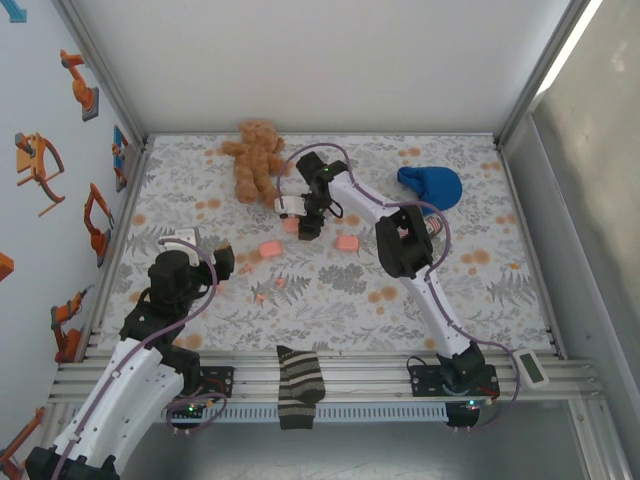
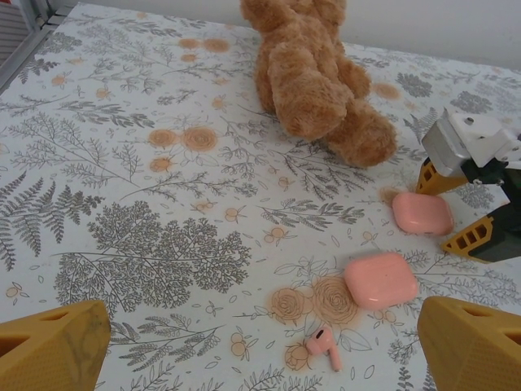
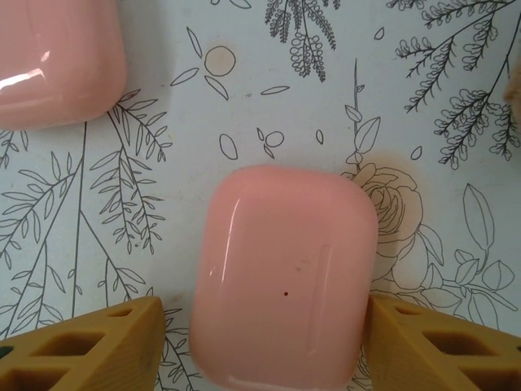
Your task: Insert the wireless bluetooth earbuds into the charging case
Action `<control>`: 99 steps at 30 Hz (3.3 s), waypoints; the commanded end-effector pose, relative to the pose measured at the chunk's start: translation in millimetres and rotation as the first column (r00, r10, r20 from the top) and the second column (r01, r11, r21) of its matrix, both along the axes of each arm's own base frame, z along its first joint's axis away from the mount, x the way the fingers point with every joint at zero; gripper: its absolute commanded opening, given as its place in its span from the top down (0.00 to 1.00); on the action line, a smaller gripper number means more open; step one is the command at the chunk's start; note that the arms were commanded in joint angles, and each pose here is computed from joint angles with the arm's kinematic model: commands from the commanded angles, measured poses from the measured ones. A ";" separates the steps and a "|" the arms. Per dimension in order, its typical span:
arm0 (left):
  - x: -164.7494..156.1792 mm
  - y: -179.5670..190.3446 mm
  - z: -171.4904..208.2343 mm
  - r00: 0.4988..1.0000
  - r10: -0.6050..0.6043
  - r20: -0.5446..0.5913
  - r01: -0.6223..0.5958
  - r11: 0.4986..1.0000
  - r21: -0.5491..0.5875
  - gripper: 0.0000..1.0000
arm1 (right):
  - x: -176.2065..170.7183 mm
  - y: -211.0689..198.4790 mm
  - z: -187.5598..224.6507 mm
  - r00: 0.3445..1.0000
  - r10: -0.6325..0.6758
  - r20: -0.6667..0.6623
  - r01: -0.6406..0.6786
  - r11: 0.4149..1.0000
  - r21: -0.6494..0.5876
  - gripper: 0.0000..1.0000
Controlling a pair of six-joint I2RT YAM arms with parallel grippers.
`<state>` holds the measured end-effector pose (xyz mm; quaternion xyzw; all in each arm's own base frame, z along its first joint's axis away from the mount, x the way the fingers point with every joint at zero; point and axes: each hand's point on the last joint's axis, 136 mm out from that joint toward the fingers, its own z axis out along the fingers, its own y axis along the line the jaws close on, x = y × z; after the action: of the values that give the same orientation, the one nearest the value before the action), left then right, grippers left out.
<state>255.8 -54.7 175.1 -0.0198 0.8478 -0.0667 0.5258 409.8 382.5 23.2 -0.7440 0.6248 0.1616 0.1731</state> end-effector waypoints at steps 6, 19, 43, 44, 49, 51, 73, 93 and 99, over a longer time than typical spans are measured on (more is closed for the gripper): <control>3.5 -1.2 16.6 0.999 -0.009 0.044 0.010 1.000 -0.013 0.04 | 3.2 6.6 -1.3 1.000 0.002 0.018 -0.002 1.000 0.005 0.48; 3.8 -4.4 22.4 0.998 -0.019 0.058 0.021 0.999 -0.044 0.04 | 3.8 6.3 40.5 0.994 -0.024 0.109 0.016 0.997 0.078 0.59; 4.1 -128.7 116.6 0.802 -0.566 0.190 0.591 0.707 -0.387 0.03 | -82.6 -67.2 198.1 0.872 -0.230 0.432 0.076 0.935 0.346 0.61; 4.4 -134.3 119.4 0.786 -0.588 0.189 0.608 0.681 -0.409 0.05 | -86.5 -69.4 203.2 0.867 -0.233 0.440 0.073 0.933 0.352 0.61; 4.6 -161.8 132.1 0.707 -0.686 0.174 0.648 0.529 -0.548 0.13 | -111.4 -76.4 227.1 0.856 -0.232 0.463 0.037 0.919 0.393 0.61; 1.6 -173.3 137.8 0.657 -0.727 0.200 0.676 0.450 -0.583 0.15 | -123.3 -78.3 235.6 0.863 -0.219 0.456 0.015 0.912 0.410 0.61; -21.7 -251.7 123.3 0.419 -0.896 0.148 0.759 0.256 -0.599 0.26 | -156.6 -73.1 270.0 0.873 -0.174 0.456 -0.055 0.894 0.445 0.62; -27.3 -260.0 111.0 0.380 -0.919 0.104 0.759 0.245 -0.603 0.58 | -147.5 -72.8 271.7 0.848 -0.196 0.493 -0.035 0.907 0.420 0.62; -26.8 -260.2 111.6 0.380 -0.919 0.107 0.761 0.245 -0.601 0.67 | -147.4 -70.8 270.6 0.851 -0.188 0.490 -0.040 0.908 0.418 0.61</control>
<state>232.4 -310.6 273.3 0.2567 0.7384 -0.5729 0.2462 260.9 307.5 280.0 -0.6849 0.5409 0.0785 0.4818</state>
